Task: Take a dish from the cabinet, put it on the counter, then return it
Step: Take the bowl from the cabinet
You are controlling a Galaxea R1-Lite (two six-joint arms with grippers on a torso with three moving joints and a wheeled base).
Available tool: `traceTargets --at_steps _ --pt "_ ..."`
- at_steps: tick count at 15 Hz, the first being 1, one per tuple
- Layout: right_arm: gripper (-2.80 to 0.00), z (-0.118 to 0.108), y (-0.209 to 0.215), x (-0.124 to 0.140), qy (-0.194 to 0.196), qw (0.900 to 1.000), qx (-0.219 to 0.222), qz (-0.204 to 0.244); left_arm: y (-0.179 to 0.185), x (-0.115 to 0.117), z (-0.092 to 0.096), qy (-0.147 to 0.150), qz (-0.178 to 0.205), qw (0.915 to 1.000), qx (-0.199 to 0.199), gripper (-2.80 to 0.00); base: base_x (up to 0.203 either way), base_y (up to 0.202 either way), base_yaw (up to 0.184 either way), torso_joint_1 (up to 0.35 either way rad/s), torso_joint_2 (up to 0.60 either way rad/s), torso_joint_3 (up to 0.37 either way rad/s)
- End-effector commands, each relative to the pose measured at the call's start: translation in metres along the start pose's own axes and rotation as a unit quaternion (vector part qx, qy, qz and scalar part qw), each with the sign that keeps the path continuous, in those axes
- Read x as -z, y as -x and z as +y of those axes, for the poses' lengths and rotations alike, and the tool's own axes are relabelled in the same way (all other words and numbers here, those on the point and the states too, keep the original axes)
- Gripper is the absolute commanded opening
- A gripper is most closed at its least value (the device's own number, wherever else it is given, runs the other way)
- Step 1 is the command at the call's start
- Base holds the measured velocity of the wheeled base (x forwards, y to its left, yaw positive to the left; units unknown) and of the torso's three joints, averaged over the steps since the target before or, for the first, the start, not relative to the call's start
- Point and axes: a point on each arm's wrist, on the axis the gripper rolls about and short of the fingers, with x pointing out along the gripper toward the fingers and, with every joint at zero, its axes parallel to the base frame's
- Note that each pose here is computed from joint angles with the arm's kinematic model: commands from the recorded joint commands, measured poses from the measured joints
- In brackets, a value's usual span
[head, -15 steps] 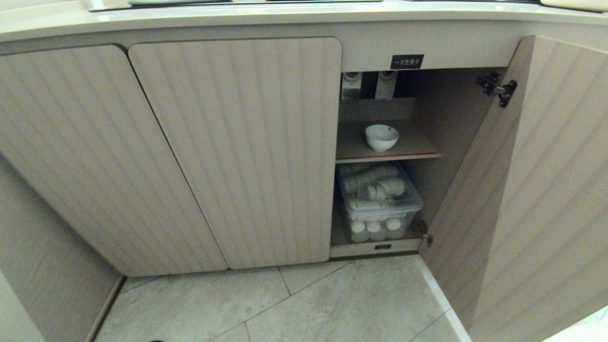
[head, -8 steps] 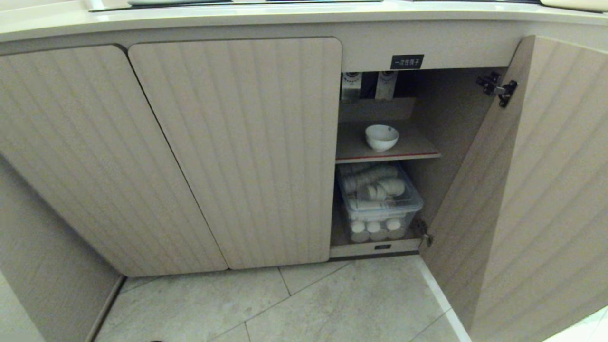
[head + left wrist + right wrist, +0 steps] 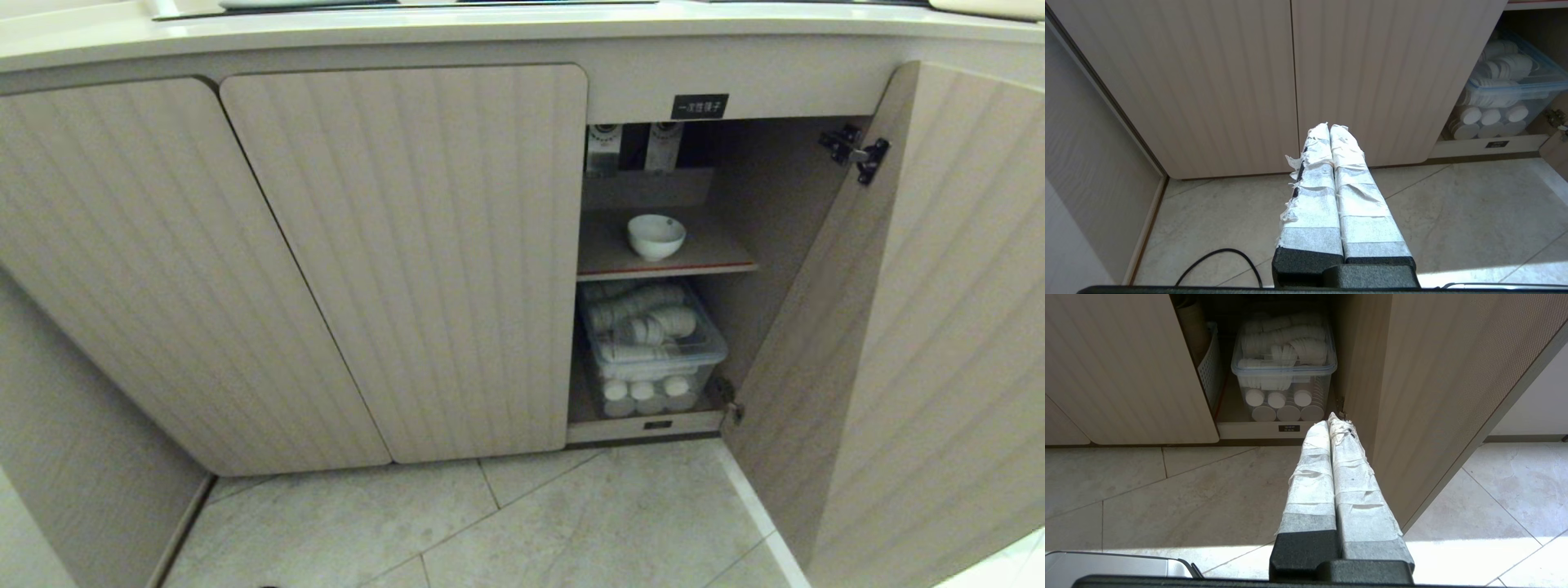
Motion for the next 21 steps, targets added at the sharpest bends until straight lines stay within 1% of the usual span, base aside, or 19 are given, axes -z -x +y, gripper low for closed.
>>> traceTargets --at_steps 1,5,19,21 --pt "-2.80 0.0000 -0.0001 0.0000 0.000 1.000 0.000 0.001 0.0000 0.0001 0.0000 0.000 0.000 1.0000 0.000 -2.80 0.000 0.000 0.000 0.000 0.00 0.000" --pt "-2.80 0.0000 -0.0001 0.0000 0.000 1.000 0.000 0.001 0.0000 0.0001 0.0000 0.001 0.000 1.0000 0.000 -2.80 0.022 0.000 -0.001 0.001 0.00 0.000" --pt "-2.80 0.0000 -0.0001 0.0000 0.000 1.000 0.000 0.001 0.0000 0.0000 0.0000 0.000 0.000 1.0000 0.000 -2.80 0.186 0.000 -0.004 0.002 0.00 0.003" --pt "-2.80 0.0000 -0.0001 -0.0001 0.000 1.000 0.000 0.000 0.0000 0.0001 0.0000 0.000 0.000 1.0000 0.000 -2.80 0.048 0.000 0.002 0.004 0.00 0.001"
